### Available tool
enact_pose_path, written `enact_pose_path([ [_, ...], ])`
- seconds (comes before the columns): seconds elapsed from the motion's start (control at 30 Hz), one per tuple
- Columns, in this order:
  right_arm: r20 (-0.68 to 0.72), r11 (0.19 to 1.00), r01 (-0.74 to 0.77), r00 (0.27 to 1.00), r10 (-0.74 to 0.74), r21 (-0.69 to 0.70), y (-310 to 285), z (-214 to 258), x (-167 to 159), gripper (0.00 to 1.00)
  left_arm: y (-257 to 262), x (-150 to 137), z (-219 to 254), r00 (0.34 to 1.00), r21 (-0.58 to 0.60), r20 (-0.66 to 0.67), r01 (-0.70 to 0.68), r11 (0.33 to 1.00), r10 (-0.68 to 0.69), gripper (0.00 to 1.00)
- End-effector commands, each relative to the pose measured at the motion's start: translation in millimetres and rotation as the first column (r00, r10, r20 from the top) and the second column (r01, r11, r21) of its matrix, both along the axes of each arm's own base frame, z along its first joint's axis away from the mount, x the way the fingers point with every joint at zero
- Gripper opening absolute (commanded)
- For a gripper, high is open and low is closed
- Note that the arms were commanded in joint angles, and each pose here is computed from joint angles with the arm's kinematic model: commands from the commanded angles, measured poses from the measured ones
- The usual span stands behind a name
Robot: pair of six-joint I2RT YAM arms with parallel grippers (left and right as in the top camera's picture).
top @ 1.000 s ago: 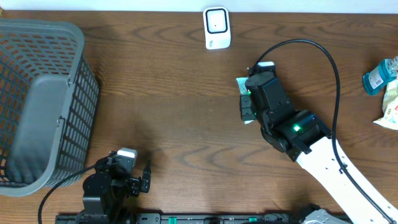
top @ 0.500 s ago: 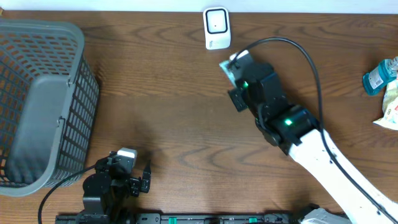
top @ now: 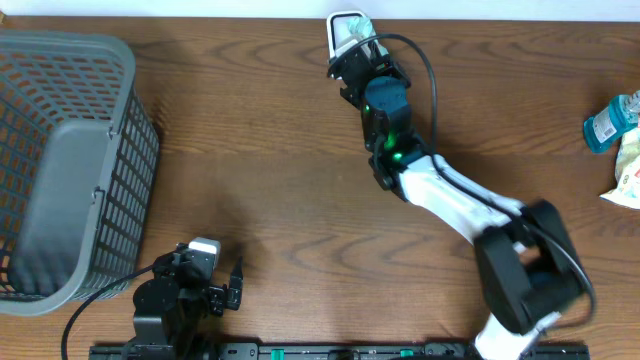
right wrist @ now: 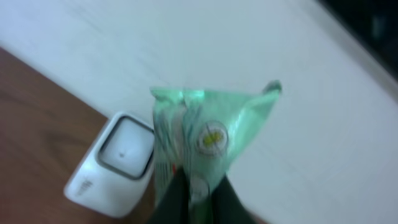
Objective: Scan the item barcode
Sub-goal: 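Carry the wipes pack up to the white scanner and hold it there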
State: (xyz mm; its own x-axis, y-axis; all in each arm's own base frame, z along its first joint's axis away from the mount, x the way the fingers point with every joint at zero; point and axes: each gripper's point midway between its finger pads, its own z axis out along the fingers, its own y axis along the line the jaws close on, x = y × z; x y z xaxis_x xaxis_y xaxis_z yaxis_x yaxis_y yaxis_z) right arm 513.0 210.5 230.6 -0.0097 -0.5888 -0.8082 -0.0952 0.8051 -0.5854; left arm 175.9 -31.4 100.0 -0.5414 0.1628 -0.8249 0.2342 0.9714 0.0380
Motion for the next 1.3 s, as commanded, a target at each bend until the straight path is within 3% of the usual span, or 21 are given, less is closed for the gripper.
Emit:
enact_pose_path([
  [0.0,0.051,0.992,0.027,0.998,-0.021,-0.124,-7.4,-19.9,18.9,0.01,-2.5,-0.3,1.9,1.0,-0.014,0.006,0.008,1.0,-0.008,0.98],
  [0.53,0.009,0.982,-0.112,0.993,0.115,-0.152,42.0,-49.0,110.1,0.01,-2.5,-0.3,1.9,1.0,-0.015,0.006,0.008,1.0,-0.007,0.99],
  [0.7,0.015,0.935,-0.105,0.993,0.116,-0.34,47.6,-75.9,130.1,0.01,-2.5,-0.3,1.9,1.0,-0.015,0.006,0.008,1.0,-0.007,0.99],
  [0.8,0.025,0.902,-0.068,0.996,0.087,-0.425,45.0,-91.9,136.5,0.01,-2.5,-0.3,1.9,1.0,-0.015,0.006,0.008,1.0,-0.007,0.99],
  [0.93,0.093,0.906,-0.012,0.994,0.056,-0.423,44.3,-96.4,138.6,0.01,-2.5,-0.3,1.9,1.0,-0.015,0.006,0.008,1.0,-0.007,0.99],
  [1.13,0.004,0.889,-0.087,0.995,0.099,-0.45,59.1,-124.1,133.0,0.01,-2.5,-0.3,1.9,1.0,-0.015,0.006,0.008,1.0,-0.007,0.99],
  [1.27,-0.062,0.906,-0.161,0.987,0.149,-0.392,72.5,-139.7,127.4,0.01,-2.5,-0.3,1.9,1.0,-0.015,0.006,0.008,1.0,-0.007,0.99],
])
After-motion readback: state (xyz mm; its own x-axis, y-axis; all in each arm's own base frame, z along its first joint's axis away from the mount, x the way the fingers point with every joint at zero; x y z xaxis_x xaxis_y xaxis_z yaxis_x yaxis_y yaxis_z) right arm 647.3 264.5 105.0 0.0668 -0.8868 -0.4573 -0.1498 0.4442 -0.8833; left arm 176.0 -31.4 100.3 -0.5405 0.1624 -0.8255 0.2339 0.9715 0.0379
